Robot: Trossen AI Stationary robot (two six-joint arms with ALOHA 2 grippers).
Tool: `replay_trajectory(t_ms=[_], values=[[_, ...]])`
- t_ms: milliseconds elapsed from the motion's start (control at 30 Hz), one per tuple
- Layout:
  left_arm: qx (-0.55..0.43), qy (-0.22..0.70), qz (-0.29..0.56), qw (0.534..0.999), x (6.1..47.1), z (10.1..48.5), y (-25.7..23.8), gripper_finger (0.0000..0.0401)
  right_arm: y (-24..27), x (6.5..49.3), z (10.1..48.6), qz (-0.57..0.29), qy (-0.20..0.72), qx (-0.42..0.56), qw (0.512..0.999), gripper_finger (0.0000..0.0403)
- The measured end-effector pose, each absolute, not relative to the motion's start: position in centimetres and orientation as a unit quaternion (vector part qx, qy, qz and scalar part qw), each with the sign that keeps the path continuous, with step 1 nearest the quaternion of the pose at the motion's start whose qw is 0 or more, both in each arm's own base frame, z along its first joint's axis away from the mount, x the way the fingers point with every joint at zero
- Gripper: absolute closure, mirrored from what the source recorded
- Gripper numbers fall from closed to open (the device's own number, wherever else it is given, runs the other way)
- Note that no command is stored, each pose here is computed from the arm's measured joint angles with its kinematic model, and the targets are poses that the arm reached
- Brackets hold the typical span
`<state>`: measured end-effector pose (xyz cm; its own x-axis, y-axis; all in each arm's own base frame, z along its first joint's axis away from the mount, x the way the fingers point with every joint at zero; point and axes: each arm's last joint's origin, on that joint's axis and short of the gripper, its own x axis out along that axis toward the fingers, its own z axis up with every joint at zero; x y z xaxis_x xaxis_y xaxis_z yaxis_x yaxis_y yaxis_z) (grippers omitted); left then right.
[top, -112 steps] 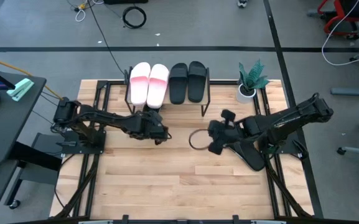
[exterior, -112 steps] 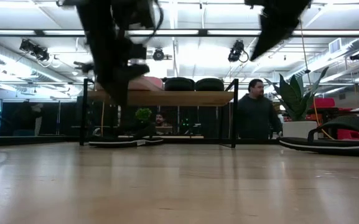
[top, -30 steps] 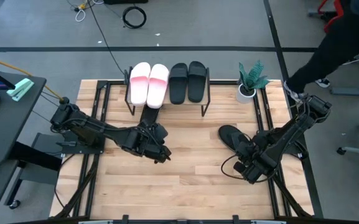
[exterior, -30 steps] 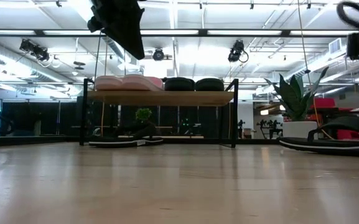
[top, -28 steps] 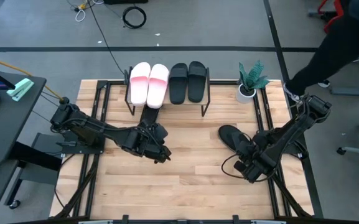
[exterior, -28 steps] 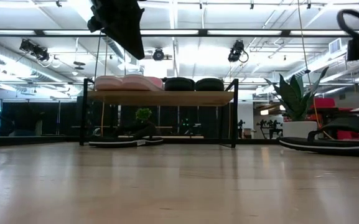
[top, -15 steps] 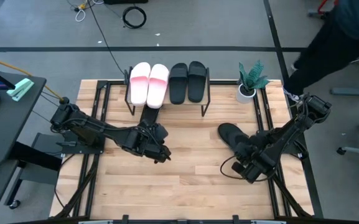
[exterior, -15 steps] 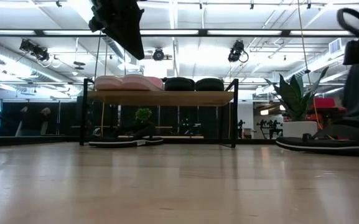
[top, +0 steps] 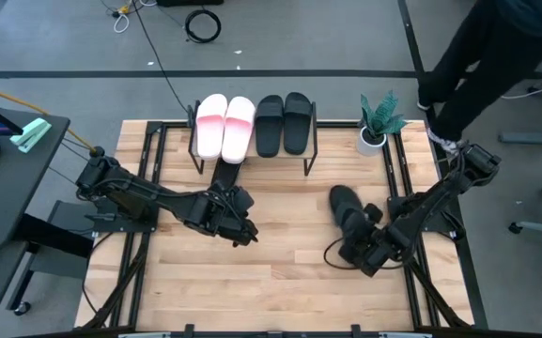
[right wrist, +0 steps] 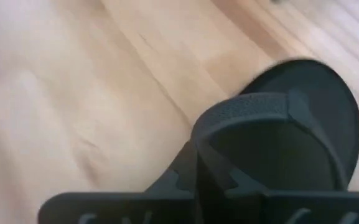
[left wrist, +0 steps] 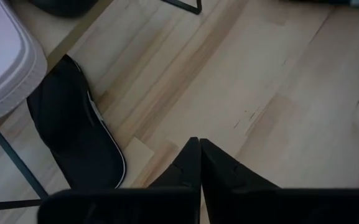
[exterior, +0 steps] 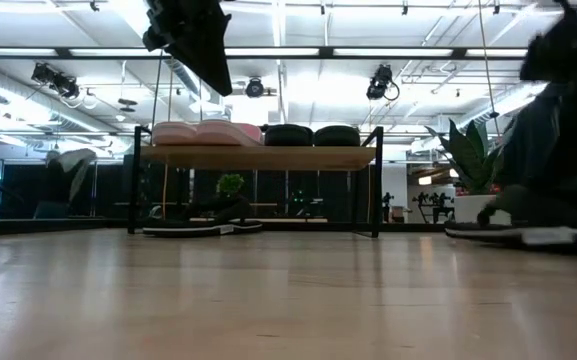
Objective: Pick and place slides into the shelf
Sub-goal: Move the black slipper under the shelf
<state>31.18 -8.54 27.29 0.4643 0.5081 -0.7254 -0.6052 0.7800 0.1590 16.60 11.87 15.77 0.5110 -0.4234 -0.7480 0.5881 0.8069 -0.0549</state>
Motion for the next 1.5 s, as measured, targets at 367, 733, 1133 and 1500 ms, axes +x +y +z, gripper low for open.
replay_trajectory(t_ms=[367, 733, 1133, 1500], values=[[-0.063, 0.401, 0.326, 0.854, 31.2, 27.3, -8.5, 0.0373, 14.7, 21.0, 22.0, -0.208, 0.278, 0.057, 0.936, 0.0401], [-0.062, 0.397, 0.318, 0.859, 31.0, 27.5, -9.1, 0.0397, 14.9, 21.1, 21.8, -0.155, 0.369, 0.131, 0.907, 0.0361], [-0.062, 0.396, 0.312, 0.861, 30.9, 27.5, -9.6, 0.0378, 15.7, 20.3, 18.5, -0.190, 0.465, 0.127, 0.855, 0.0266], [-0.066, 0.392, 0.311, 0.863, 30.9, 27.5, -9.6, 0.0391, 14.9, 21.9, 15.7, -0.257, 0.472, 0.102, 0.837, 0.0259]])
